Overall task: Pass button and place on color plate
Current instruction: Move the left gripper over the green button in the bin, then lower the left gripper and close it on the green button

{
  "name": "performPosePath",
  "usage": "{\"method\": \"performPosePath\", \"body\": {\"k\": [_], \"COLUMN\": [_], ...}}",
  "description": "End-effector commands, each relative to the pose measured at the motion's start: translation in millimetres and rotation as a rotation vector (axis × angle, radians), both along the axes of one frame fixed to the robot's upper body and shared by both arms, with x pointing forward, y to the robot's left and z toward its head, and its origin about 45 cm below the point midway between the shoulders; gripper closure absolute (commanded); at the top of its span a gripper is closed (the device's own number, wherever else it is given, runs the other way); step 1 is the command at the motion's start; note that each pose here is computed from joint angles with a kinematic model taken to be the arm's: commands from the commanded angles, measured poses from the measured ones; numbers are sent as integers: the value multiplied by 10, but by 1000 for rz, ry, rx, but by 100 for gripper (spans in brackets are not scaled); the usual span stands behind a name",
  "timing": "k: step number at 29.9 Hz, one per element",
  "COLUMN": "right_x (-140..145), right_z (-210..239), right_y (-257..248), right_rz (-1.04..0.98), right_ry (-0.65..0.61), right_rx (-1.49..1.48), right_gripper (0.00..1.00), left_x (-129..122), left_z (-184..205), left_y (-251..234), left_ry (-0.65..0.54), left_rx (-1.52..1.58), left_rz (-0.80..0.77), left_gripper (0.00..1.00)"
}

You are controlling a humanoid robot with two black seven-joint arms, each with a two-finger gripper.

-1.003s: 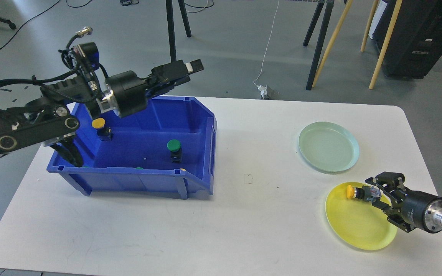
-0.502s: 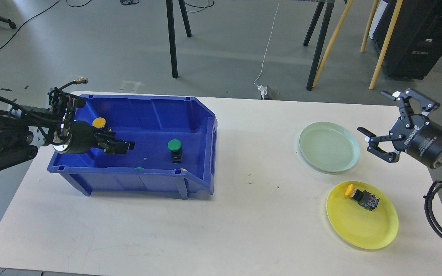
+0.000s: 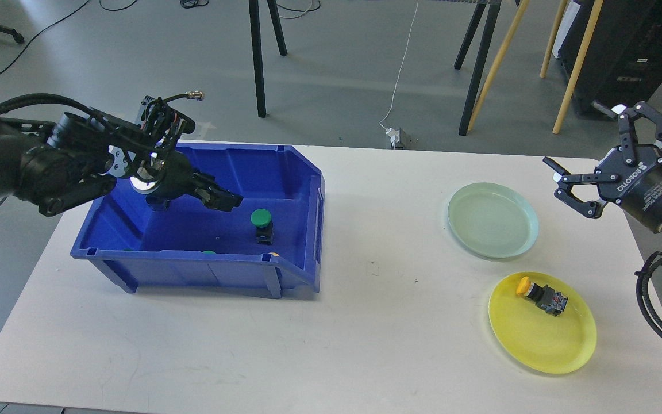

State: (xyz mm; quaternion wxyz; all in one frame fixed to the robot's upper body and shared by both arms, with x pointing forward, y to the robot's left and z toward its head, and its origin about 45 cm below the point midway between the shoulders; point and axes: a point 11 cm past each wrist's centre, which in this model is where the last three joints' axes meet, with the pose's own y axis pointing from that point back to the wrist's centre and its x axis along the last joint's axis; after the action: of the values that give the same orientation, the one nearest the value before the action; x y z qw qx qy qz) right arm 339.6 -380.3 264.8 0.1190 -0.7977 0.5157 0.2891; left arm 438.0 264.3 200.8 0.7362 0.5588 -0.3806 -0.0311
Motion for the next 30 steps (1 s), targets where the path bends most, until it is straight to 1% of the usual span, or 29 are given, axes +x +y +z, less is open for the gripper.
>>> {"method": "performPosePath", "body": {"k": [1,3,5,15,26,30], "right_x": [2,4,5,-3,-13,-20], "right_z": [-4,0,-7,-39,-66,-77], "right_y": [-1,-3,-17,-13,-8,-11], "right_rz": [-1,-2,-6,-4,0,-1], "right_ry": [1,-1,1,10,18,21], "right_rx": [0,1,-1,-4,-6,-7], "right_gripper": [2,2,2,2,2,2], "left_x": [61,133,142,9,-31,-93], "left_z": [14,5,-27,-263,-331,-461], "left_y": [-267,-305,-315,-289,-296,-393], "left_ry": [1,-22,-23,43,58,77], "left_rx": [10,38,55,53,57,57], "left_rz": [-40,-47,-52,-33,-37,-55], "left_gripper": [21,21,21,21,21,21]}}
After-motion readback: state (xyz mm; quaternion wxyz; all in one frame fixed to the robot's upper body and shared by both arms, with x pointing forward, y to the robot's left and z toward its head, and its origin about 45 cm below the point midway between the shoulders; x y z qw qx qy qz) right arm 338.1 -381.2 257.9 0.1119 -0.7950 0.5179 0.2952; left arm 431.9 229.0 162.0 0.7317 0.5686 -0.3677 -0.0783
